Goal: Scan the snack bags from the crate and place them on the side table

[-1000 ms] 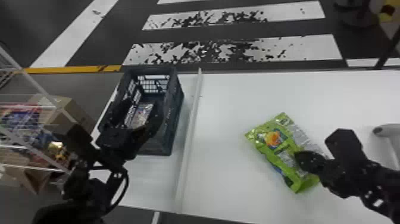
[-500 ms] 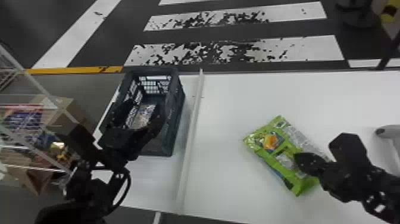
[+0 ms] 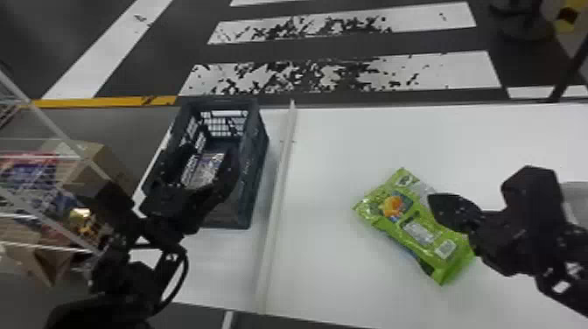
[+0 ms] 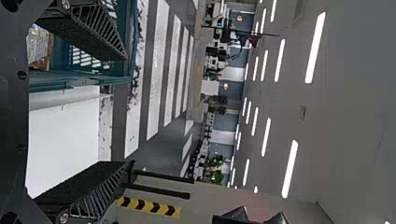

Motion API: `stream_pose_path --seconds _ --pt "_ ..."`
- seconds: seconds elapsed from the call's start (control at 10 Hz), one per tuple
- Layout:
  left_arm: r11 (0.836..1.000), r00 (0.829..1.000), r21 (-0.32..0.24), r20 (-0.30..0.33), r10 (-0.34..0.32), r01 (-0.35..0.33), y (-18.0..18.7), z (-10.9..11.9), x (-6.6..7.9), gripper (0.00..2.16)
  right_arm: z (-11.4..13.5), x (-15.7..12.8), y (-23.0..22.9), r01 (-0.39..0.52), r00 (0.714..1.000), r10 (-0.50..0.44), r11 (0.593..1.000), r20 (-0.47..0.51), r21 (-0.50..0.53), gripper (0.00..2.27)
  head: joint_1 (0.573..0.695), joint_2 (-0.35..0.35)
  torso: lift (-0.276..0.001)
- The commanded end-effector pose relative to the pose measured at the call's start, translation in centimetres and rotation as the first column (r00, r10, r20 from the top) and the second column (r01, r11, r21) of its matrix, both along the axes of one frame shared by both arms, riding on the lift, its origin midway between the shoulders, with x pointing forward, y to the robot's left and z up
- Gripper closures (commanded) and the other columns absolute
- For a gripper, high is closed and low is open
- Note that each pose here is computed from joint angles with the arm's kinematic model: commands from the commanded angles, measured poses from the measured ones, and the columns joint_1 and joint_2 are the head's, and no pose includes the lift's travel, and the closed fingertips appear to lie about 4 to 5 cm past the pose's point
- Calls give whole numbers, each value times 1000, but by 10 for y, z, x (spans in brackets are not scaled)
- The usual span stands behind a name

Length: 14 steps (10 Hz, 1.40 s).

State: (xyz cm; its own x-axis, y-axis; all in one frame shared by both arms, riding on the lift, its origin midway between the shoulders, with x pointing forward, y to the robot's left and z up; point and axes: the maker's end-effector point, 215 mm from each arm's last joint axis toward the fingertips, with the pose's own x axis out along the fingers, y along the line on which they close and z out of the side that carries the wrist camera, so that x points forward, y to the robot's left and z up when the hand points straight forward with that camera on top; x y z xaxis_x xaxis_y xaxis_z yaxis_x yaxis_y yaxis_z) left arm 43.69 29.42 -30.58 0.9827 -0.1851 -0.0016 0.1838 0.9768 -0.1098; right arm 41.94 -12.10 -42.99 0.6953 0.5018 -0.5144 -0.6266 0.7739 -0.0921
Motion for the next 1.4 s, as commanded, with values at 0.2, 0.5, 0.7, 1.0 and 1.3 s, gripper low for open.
stream_pose_path --seconds 0.2,0.5,0.7,1.0,1.3 --pt "1000 1000 -2 -2 -3 3 -2 0 1 76 -16 -25 56 -141 989 141 990 -31 0 2219 695 258 -94" --pt "1000 1000 -4 -1 -6 6 -4 0 1 76 -38 -37 102 -247 968 245 968 -55 -40 2219 695 321 -94" --pt "1000 1000 -4 -1 -6 6 -4 0 1 76 -55 -32 116 -274 961 269 959 -69 -78 2219 695 350 -94" --pt "1000 1000 -4 -2 -6 6 -3 -1 2 76 -66 -12 115 -247 968 240 962 -67 -115 2219 695 350 -94" --pt "1000 1000 -7 -5 -7 7 -5 -2 4 76 -80 5 106 -223 975 218 950 -46 -220 2219 695 350 -94"
